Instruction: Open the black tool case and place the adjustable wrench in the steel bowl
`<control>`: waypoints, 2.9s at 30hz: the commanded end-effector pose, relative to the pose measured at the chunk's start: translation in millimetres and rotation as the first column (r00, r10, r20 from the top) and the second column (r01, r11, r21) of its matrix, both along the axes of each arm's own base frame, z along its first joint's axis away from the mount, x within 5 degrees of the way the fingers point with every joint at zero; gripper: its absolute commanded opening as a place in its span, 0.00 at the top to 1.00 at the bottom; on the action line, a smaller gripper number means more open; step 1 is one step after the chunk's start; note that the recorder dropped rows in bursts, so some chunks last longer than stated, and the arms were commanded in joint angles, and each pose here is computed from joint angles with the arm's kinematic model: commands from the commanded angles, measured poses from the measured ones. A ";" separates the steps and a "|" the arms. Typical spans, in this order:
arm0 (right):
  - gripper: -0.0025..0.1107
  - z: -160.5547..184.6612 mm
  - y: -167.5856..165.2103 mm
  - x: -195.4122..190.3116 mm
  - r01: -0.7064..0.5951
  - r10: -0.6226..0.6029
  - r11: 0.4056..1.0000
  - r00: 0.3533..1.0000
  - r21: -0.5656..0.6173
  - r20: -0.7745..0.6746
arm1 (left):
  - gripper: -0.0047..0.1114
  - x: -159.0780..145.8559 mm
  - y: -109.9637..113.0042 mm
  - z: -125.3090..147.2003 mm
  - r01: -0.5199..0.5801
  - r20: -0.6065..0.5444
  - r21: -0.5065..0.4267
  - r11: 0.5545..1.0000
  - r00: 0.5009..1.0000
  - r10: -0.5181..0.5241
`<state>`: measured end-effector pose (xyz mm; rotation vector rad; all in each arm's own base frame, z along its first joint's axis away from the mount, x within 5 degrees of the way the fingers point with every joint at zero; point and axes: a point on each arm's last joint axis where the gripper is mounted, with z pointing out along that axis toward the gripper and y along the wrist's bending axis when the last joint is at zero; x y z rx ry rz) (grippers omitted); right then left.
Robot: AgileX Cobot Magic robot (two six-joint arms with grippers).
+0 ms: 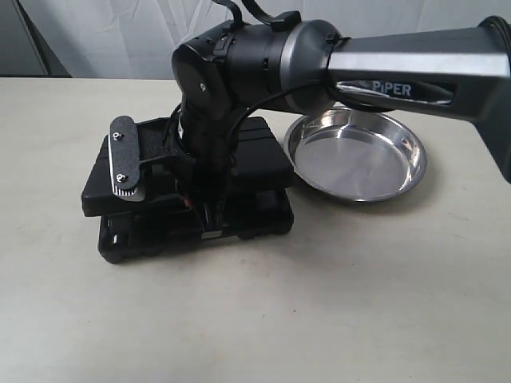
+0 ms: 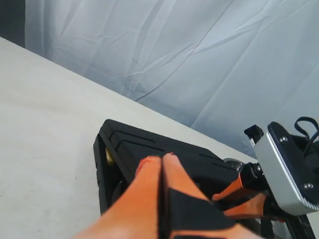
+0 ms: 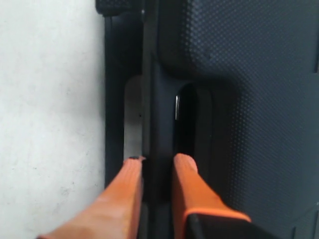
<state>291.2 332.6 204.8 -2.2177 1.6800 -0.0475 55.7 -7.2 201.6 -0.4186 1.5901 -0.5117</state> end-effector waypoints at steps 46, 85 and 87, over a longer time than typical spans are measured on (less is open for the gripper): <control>0.99 60.2 10.2 21.9 -0.048 0.000 0.987 0.955 0.152 0.296 | 0.96 -3.5 -4.0 97.2 0.045 0.093 0.059 0.997 0.994 -0.051; 0.99 61.3 11.4 22.8 -0.044 -0.011 0.984 0.952 0.171 0.305 | 0.96 208.3 30.7 61.8 0.383 -0.747 -0.142 0.913 0.564 -0.353; 0.99 61.3 11.4 22.8 -0.044 -0.011 0.984 0.952 0.171 0.305 | 0.96 216.1 37.8 45.2 0.363 -0.770 -0.179 0.915 0.527 -0.359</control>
